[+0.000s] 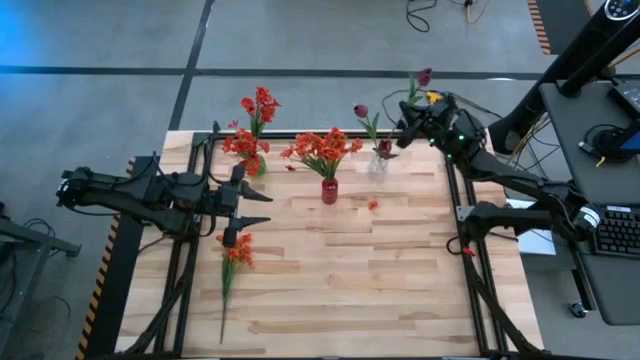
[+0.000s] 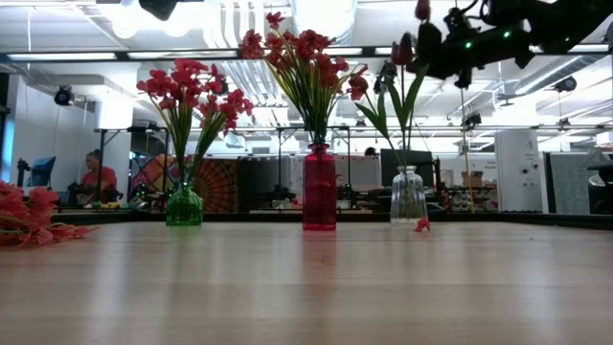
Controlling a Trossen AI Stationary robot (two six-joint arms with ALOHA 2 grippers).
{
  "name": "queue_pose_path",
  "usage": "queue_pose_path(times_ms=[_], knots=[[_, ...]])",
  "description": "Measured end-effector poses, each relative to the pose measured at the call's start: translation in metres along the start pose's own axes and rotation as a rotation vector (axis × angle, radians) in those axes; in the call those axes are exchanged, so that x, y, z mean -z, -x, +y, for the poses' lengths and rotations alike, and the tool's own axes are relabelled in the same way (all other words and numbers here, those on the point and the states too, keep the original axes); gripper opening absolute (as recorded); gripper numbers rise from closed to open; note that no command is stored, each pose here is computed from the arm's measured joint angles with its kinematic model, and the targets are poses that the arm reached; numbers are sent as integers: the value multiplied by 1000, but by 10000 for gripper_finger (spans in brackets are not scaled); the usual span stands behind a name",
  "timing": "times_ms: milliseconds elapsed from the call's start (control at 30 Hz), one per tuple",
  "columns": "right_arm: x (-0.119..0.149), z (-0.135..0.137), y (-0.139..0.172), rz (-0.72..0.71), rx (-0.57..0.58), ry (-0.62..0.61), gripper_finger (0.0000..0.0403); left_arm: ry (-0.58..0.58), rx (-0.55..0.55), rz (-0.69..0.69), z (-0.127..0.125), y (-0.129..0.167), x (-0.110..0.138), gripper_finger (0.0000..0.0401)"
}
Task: Sort flowers into vase by color
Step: Put the red flower into the transparent vase
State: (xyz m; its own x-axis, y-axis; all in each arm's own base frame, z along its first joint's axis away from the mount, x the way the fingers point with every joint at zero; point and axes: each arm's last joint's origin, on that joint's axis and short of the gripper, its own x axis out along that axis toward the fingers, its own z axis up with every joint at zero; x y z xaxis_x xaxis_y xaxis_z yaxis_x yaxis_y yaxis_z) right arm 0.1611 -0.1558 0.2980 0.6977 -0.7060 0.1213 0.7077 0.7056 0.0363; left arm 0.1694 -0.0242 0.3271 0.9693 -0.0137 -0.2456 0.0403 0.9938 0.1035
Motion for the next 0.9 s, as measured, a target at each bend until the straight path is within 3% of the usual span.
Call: queue_pose_path(times_ms=[167, 333, 700, 900], knots=[[-12, -9, 13, 26, 41, 2, 13, 0, 0, 3, 0, 0, 0, 198], [-6, -8, 20, 95, -11, -34, 13, 0, -1, 3, 0, 0, 0, 198], [18, -7, 12, 65, -63, -100, 13, 0, -2, -1, 0, 0, 0, 198], [17, -7, 8, 31, -66, -102, 13, 1, -3, -9, 0, 0, -1, 198]])
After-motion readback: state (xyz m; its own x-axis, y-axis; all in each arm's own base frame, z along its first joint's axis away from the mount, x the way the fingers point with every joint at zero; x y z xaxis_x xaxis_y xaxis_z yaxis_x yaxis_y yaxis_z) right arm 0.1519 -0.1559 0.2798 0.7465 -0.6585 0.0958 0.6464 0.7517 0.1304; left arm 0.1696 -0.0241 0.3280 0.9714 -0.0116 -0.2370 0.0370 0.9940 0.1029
